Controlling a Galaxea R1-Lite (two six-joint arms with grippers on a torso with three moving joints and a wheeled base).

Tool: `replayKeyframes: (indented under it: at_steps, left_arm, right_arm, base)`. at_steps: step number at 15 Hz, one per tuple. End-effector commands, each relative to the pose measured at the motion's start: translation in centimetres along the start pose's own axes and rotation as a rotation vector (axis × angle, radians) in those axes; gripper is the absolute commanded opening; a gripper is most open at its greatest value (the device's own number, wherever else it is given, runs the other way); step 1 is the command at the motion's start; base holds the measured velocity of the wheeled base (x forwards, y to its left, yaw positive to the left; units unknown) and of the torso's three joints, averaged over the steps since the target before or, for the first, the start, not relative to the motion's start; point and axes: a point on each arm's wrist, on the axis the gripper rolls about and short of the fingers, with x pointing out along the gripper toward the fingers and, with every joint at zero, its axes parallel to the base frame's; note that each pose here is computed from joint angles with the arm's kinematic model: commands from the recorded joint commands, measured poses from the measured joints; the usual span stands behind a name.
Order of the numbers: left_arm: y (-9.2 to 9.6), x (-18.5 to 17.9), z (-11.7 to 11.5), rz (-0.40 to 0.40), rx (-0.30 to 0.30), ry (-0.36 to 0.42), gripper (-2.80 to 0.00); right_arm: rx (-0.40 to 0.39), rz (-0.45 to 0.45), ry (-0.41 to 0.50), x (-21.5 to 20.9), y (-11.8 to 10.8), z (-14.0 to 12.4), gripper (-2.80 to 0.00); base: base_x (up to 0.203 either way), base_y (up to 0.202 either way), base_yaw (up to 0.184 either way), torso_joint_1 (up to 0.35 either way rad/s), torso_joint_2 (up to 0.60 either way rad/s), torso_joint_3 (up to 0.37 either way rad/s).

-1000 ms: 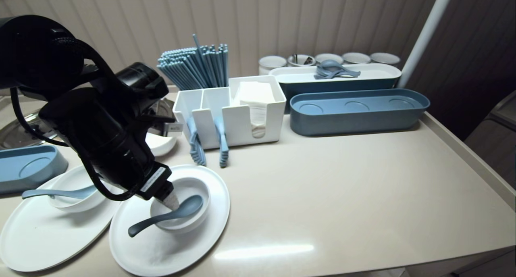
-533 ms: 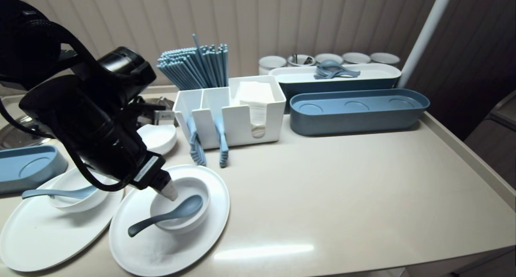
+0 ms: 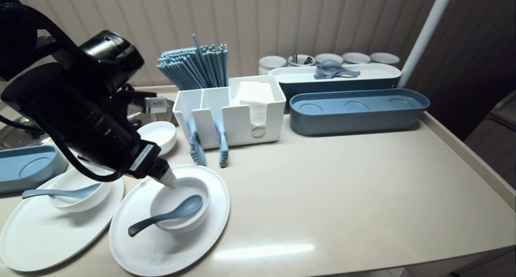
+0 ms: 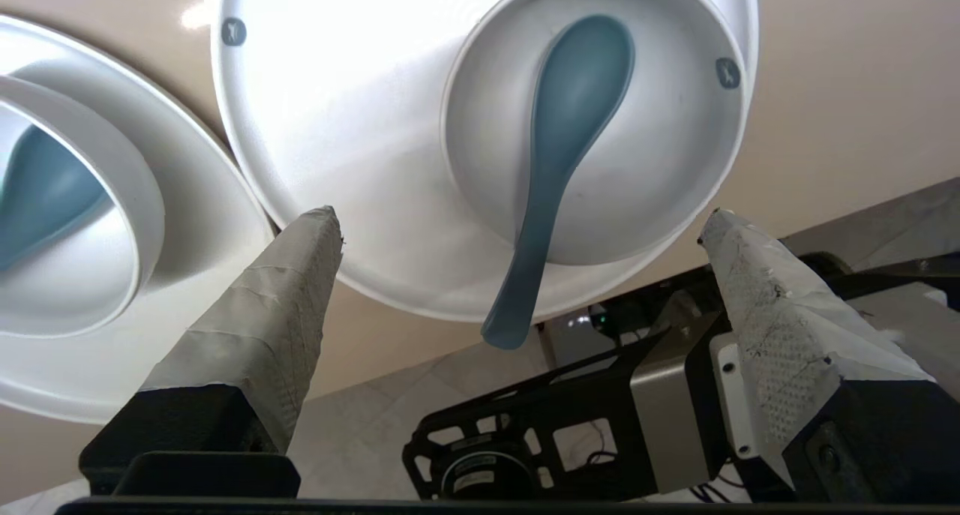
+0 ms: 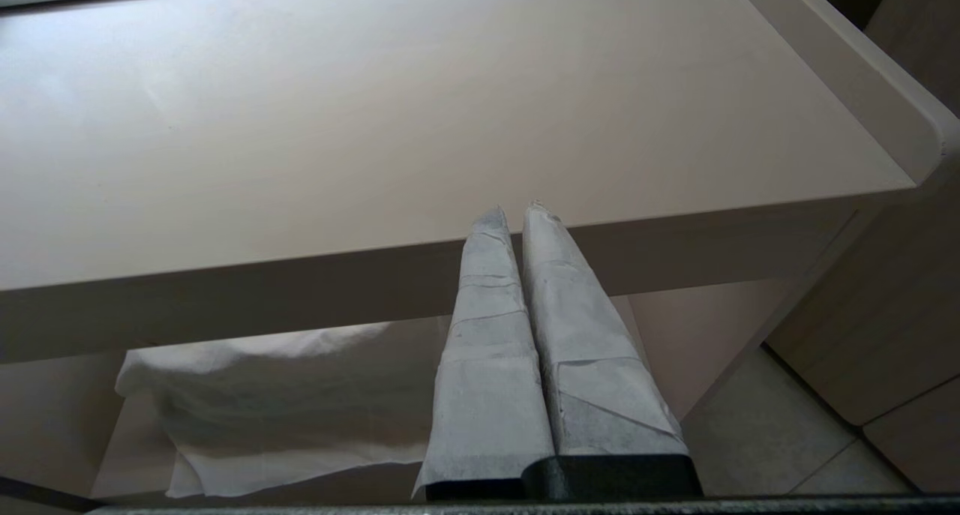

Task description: Pick the chopsticks and place it on the plate

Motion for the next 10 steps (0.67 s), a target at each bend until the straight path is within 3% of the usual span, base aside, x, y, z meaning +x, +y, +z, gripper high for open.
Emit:
replayKeyframes:
  at_steps: [1, 4, 5, 6, 10]
  left_arm:
    - [0.09, -0.56, -0.23, 0.002, -0.008, -0.018, 0.00]
    - [0.09, -0.58, -0.27, 0.002, -0.009, -0.018, 0.00]
    - [0.09, -0.56, -0.36, 0.002, -0.009, -0.015, -0.41]
    - [0.10, -0.69, -0.57, 0.004, -0.008, -0.015, -2.80]
    - [0.21, -1.29, -0.37, 0.009, -0.042, -0.061, -2.80]
  right_arm:
    - [0.000, 0.001, 0.001, 0.00, 0.00, 0.00, -2.80]
    - [0.000, 0.001, 0.000, 0.00, 0.00, 0.00, -2.80]
    - [0.000, 0.001, 0.001, 0.01, 0.00, 0.00, -2.80]
    - [0.000, 0.001, 0.001, 0.01, 0.00, 0.00, -2.80]
    - [0.000, 0.001, 0.001, 0.00, 0.00, 0.00, -2.80]
  base:
    - [0.000, 0.000, 0.000, 0.000, 0.00, 0.000]
    - [0.000, 0.000, 0.000, 0.000, 0.00, 0.000]
    - [0.000, 0.000, 0.000, 0.000, 0.00, 0.000]
    - [0.000, 0.000, 0.000, 0.000, 0.00, 0.000]
    - [0.000, 0.000, 0.000, 0.000, 0.00, 0.000]
